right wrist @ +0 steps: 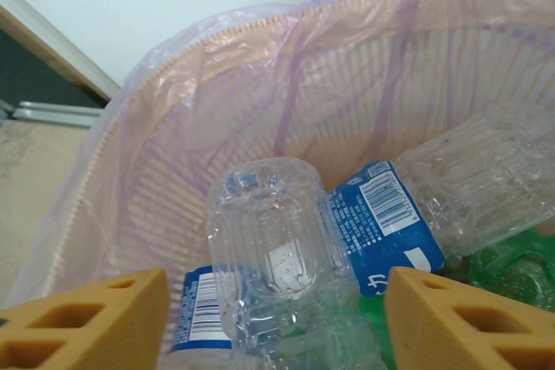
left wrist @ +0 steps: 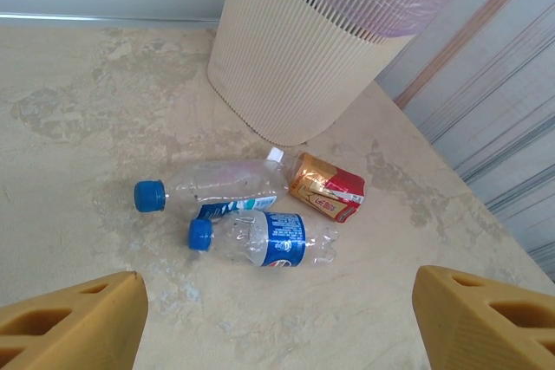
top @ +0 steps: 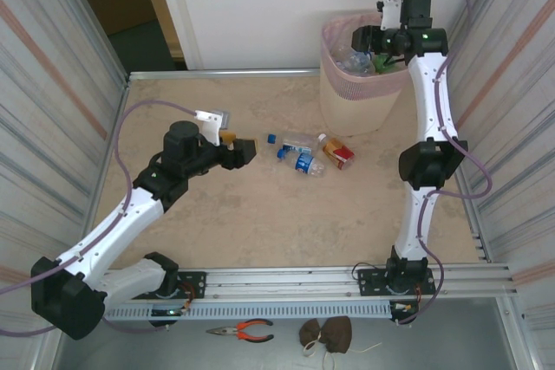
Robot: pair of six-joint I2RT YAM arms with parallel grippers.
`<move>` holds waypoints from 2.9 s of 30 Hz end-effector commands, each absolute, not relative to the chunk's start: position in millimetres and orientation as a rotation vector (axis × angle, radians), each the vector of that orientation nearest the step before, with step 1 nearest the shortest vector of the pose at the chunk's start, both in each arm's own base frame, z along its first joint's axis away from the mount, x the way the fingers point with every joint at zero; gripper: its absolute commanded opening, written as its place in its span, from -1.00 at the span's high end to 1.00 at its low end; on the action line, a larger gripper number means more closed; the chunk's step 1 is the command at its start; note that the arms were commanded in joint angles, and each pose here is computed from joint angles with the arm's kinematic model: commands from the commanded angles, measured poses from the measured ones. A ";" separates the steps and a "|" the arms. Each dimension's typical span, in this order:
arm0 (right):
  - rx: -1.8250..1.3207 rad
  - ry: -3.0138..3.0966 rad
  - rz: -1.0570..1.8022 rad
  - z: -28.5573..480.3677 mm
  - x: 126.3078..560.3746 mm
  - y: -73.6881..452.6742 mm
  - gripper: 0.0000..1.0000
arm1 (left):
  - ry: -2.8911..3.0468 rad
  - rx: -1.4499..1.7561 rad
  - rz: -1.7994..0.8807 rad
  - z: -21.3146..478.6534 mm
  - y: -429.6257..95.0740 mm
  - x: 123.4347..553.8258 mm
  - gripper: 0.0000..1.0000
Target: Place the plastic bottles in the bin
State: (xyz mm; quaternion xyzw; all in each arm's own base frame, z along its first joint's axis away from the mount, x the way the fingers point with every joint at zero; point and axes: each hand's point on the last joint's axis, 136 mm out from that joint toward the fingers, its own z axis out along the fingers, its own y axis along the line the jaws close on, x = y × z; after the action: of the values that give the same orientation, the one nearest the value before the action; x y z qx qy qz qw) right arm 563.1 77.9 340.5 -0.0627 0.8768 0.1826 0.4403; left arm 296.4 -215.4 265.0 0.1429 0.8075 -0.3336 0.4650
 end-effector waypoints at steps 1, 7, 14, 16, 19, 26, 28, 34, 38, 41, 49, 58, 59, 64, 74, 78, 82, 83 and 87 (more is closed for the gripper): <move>-0.147 2.128 0.440 366.4 555.2 75.7 -0.13 | 1.946 0.360 -0.827 273.2 -213.5 293.4 -0.60; -0.151 2.232 0.471 321.9 562.6 85.3 0.20 | 1.947 0.354 -0.824 272.1 -211.9 293.0 -0.60; -0.157 2.330 0.491 279.5 565.8 95.9 0.31 | 1.949 0.355 -0.823 271.3 -211.5 291.6 -0.60; -0.154 2.328 0.491 281.9 564.9 95.4 0.32 | 1.949 0.353 -0.824 271.9 -211.2 291.4 -0.60; -0.157 2.294 0.472 297.5 562.3 93.7 0.32 | 1.949 0.353 -0.825 271.9 -211.0 291.4 -0.60; -0.147 2.176 0.446 354.2 546.6 88.2 0.26 | 1.973 0.353 -0.850 266.4 -215.0 291.9 -0.60; -0.147 2.156 0.444 367.3 539.2 87.9 0.25 | 1.987 0.353 -0.865 263.7 -217.7 292.5 -0.60; -0.151 2.119 0.433 397.8 513.2 87.8 0.23 | 2.071 0.292 -0.889 250.1 -223.1 302.6 -0.56; -0.149 2.098 0.427 410.3 493.0 87.8 0.21 | 2.162 0.162 -0.874 232.6 -221.7 317.2 -0.55; -0.146 2.074 0.430 417.4 475.5 88.2 0.20 | 2.224 0.060 -0.878 220.8 -223.4 328.6 -0.55; -0.108 2.037 0.438 420.8 436.9 83.4 0.19 | 2.361 -0.275 -0.918 185.7 -233.0 360.5 -0.41; -0.074 2.047 0.432 408.9 407.5 77.7 0.18 | 2.375 -0.662 -1.041 154.5 -253.6 409.7 -0.39; -0.072 2.045 0.432 409.2 404.9 77.3 0.19 | 2.379 -0.706 -1.058 147.5 -255.9 414.3 -0.39; -0.069 2.052 0.429 406.1 393.1 76.0 0.18 | 2.379 -0.969 -1.178 107.0 -266.0 436.1 -0.42; -0.093 2.065 0.404 407.3 379.1 73.1 0.16 | 2.351 -1.191 -1.245 62.1 -279.1 460.9 -0.36; -0.098 2.078 0.398 403.4 374.9 72.7 0.16 | 2.334 -1.230 -1.266 55.4 -282.6 467.4 -0.24; -0.098 2.083 0.381 402.0 371.4 70.0 0.16 | 2.338 -1.272 -1.265 45.7 -285.0 469.8 -0.15; -0.098 2.082 0.379 402.4 370.2 69.6 0.16 | 2.341 -1.283 -1.259 42.1 -285.2 469.4 -0.12; -0.099 2.085 0.371 401.4 367.9 68.5 0.16 | 2.339 -1.303 -1.243 38.0 -284.6 470.1 -0.01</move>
State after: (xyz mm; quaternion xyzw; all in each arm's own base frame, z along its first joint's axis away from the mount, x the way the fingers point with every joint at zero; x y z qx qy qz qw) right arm 377.8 72.1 398.7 -0.0341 0.8589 0.1650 0.4837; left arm 468.3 -281.7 47.0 -0.4265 0.7920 -0.4246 0.1027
